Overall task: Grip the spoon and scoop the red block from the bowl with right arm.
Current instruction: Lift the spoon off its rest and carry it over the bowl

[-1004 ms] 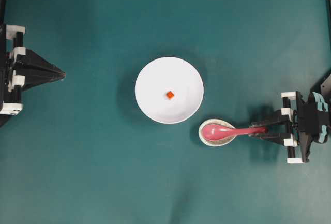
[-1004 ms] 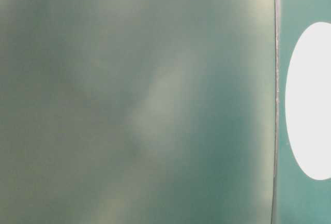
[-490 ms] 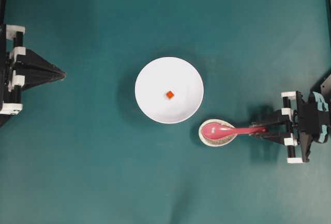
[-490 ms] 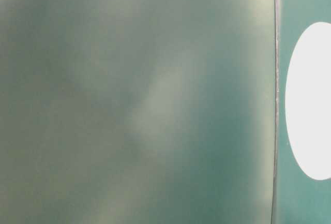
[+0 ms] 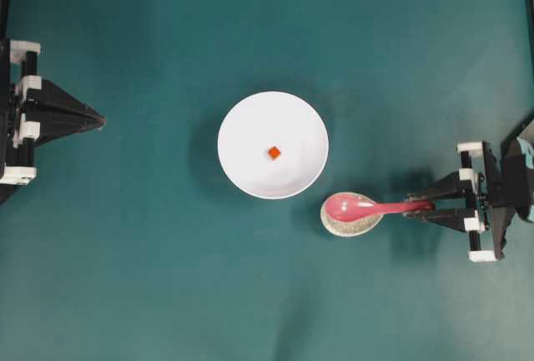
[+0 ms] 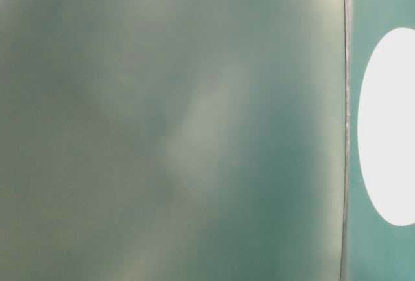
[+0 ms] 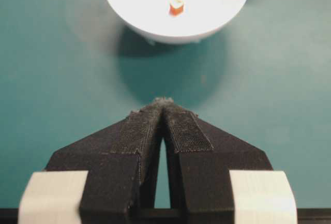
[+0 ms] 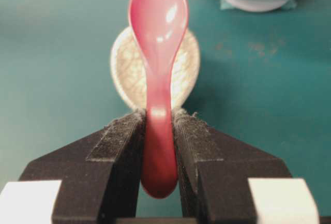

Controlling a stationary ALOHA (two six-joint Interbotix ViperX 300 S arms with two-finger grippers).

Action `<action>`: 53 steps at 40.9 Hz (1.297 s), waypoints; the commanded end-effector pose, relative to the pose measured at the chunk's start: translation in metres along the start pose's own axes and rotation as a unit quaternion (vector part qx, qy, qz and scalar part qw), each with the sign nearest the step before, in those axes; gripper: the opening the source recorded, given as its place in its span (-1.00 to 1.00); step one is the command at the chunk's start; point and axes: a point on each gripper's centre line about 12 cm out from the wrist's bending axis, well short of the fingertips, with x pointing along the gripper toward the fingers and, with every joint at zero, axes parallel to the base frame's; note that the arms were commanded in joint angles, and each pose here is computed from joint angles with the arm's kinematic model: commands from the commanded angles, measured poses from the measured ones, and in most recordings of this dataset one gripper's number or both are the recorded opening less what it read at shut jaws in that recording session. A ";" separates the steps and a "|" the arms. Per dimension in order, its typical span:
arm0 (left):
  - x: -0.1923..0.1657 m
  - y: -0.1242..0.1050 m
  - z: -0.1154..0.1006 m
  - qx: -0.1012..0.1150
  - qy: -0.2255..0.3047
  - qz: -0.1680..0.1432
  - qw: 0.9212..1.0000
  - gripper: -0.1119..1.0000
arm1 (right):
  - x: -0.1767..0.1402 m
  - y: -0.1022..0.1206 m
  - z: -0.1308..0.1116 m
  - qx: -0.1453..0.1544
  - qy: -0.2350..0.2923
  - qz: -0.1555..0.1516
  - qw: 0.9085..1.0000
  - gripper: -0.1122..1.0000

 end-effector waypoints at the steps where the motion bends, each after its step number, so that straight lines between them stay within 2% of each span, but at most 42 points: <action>1: 0.000 0.001 0.009 0.000 -0.011 0.002 1.000 -0.80 | 0.002 -0.001 0.013 0.012 -0.017 -0.004 1.000 -0.34; 11: 0.000 0.001 0.010 0.000 -0.011 0.002 1.000 -0.80 | 0.010 -0.010 0.044 0.023 -0.020 -0.025 0.999 -0.35; 24: 0.000 0.001 0.011 -0.002 -0.015 0.002 1.000 -0.80 | 0.016 -0.027 0.094 0.042 -0.004 -0.036 0.998 -0.35; 34: -0.001 0.001 0.011 -0.007 -0.015 0.002 1.000 -0.80 | 0.019 -0.039 0.128 0.058 0.023 -0.030 0.998 -0.35; 43: -0.001 0.001 0.012 -0.009 -0.016 0.002 1.000 -0.80 | 0.023 -0.048 0.148 0.073 0.064 -0.021 0.995 -0.35; 53: -0.002 0.001 0.011 -0.009 -0.016 0.002 1.000 -0.80 | 0.025 -0.056 0.168 0.058 0.081 -0.018 0.995 -0.35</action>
